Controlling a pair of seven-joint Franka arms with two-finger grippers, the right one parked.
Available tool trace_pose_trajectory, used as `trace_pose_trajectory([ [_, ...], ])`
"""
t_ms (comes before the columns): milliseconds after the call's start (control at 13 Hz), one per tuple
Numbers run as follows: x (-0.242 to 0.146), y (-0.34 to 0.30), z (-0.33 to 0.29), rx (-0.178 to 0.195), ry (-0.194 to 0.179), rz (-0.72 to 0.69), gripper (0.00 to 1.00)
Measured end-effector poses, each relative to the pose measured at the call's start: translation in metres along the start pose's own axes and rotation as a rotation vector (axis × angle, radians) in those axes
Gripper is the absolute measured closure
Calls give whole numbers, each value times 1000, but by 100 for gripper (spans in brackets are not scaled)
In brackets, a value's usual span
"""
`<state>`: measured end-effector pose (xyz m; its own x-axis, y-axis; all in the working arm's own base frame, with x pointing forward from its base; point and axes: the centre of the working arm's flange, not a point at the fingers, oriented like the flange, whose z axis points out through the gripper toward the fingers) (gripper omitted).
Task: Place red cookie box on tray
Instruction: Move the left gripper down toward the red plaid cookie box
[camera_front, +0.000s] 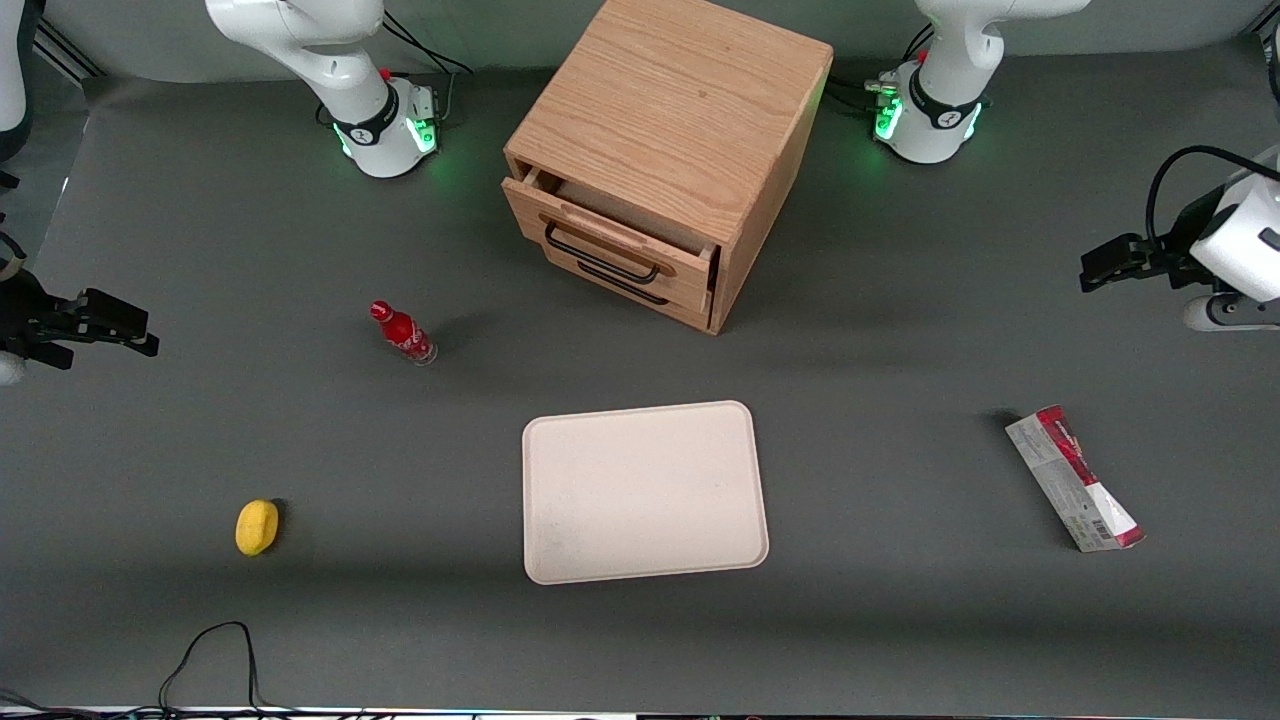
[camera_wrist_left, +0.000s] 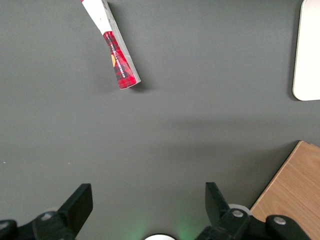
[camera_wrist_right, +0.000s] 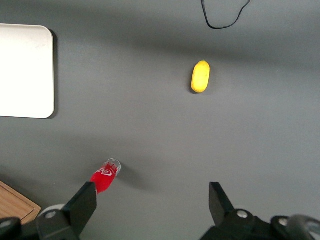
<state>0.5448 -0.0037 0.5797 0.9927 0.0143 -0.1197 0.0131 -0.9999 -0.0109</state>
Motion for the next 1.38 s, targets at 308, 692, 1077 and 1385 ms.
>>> trace_pose_trajectory([
  [308,4,0,4,7,-14,3,0],
  [692,21,-1,-5,10,-36,4,0],
  [1077,52,-3,3,14,-38,-8,0],
  [1385,124,-34,48,24,-41,-201,0],
])
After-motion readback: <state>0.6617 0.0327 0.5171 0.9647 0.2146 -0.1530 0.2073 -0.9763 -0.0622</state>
